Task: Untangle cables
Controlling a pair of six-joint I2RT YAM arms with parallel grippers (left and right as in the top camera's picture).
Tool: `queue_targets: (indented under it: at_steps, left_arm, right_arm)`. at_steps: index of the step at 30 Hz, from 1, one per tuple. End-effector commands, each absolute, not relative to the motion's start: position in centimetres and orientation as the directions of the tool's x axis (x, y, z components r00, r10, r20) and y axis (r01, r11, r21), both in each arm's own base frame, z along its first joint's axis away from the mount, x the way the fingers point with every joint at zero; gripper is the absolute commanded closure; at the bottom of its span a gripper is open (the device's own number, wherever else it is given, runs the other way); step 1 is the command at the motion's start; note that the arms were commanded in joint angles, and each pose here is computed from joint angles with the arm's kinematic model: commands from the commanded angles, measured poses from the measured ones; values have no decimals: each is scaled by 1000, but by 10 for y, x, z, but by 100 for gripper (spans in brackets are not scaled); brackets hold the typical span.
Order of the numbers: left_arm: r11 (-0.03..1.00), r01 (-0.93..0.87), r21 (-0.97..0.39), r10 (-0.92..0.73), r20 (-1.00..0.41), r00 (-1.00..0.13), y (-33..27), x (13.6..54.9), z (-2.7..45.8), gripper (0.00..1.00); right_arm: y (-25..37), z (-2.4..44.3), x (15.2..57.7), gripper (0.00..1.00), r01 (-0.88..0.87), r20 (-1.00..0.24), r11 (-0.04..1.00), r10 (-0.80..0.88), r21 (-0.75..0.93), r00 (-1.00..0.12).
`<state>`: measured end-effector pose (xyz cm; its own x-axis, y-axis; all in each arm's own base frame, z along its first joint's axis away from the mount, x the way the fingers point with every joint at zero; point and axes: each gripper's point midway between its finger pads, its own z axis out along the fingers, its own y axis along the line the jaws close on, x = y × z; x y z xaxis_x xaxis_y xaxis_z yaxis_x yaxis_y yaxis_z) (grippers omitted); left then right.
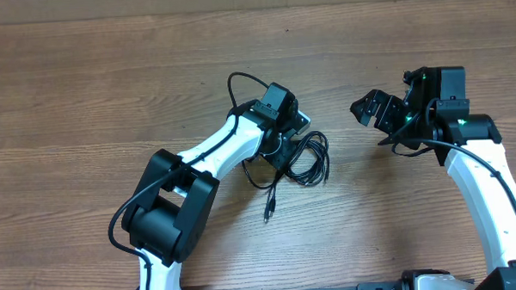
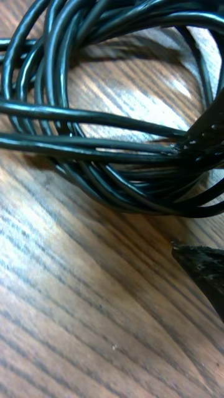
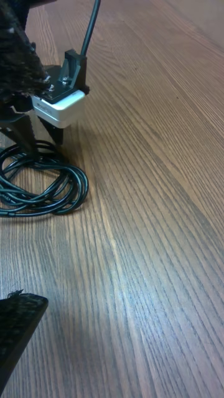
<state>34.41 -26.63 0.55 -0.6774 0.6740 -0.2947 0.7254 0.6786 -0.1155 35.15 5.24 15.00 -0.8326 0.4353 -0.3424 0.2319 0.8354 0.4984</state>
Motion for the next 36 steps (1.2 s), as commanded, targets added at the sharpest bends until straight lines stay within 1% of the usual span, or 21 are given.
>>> queue_targets:
  at_steps: [1, 3, 4, 5, 6, 7, 8, 12, 13, 15, 16, 19, 21, 23, 26, 28, 31, 35, 36]
  left_arm:
    - [711, 702, -35, 677, -239, -697, -248, 347, -9, 54]
    - [709, 704, -33, 679, -237, -695, -248, 347, -9, 57]
    - [710, 704, -33, 678, -238, -695, -248, 347, -9, 69]
    - [710, 704, -33, 678, -238, -695, -248, 347, -9, 74]
    - [710, 704, -33, 678, -238, -695, -248, 347, -9, 84]
    - [710, 704, -33, 678, -238, -695, -248, 347, -9, 88]
    - [710, 704, -33, 678, -239, -695, -248, 347, -9, 95]
    - [710, 704, -32, 677, -246, -694, -249, 348, -9, 96]
    - [710, 704, -33, 677, -246, -694, -249, 348, -9, 96]
    - [709, 704, -31, 677, -251, -692, -250, 350, -6, 96]
    - [702, 712, -26, 683, -261, -682, -251, 352, 0, 96]
    - [690, 724, -14, 682, -322, -656, -254, 366, 32, 96]
    - [635, 772, -46, 702, -382, -600, -262, 368, 56, 96]
    - [590, 804, -79, 708, -429, -561, -267, 367, 71, 96]
    - [561, 819, -120, 696, -467, -545, -265, 364, 87, 96]
    - [542, 829, -134, 701, -473, -535, -260, 362, 92, 96]
    - [541, 829, -141, 698, -475, -536, -251, 363, 97, 96]
    - [522, 833, -183, 688, -487, -538, -248, 360, 100, 96]
    - [524, 831, -184, 685, -488, -540, -247, 361, 101, 96]
  right_arm:
    - [50, 160, 356, 0, 225, -370, 835, 442, 502, -817]
    - [50, 159, 355, 0, 226, -367, 835, 442, 501, -819]
    - [51, 158, 354, 0, 227, -360, 835, 440, 501, -823]
    - [53, 158, 354, 0, 225, -354, 833, 438, 505, -826]
    - [57, 157, 352, 0, 219, -338, 827, 433, 518, -835]
    - [60, 156, 351, 0, 213, -327, 821, 429, 529, -842]
    - [66, 156, 349, 0, 203, -308, 811, 421, 548, -853]
    - [82, 144, 345, 0, 186, -259, 794, 396, 579, -881]
    - [84, 129, 341, 0, 262, -185, 770, 439, 582, -879]
    - [84, 118, 340, 0, 276, -160, 773, 435, 571, -886]
    - [84, 111, 339, 0, 252, -165, 791, 403, 557, -900]
    - [97, 112, 339, 0, 61, -234, 809, 240, 585, -942]
    - [112, 122, 335, 0, -112, -307, 776, 109, 621, -946]
    - [120, 128, 332, 0, -205, -350, 740, 44, 641, -936]
    - [125, 131, 329, 0, -276, -387, 715, -8, 642, -922]
    - [127, 132, 327, 0, -283, -389, 703, -10, 652, -921]
    - [130, 129, 324, 0, -294, -389, 698, -24, 653, -921]
    - [137, 122, 317, 0, -368, -424, 683, -93, 631, -901]
    - [139, 121, 316, 2, -365, -420, 677, -90, 639, -903]
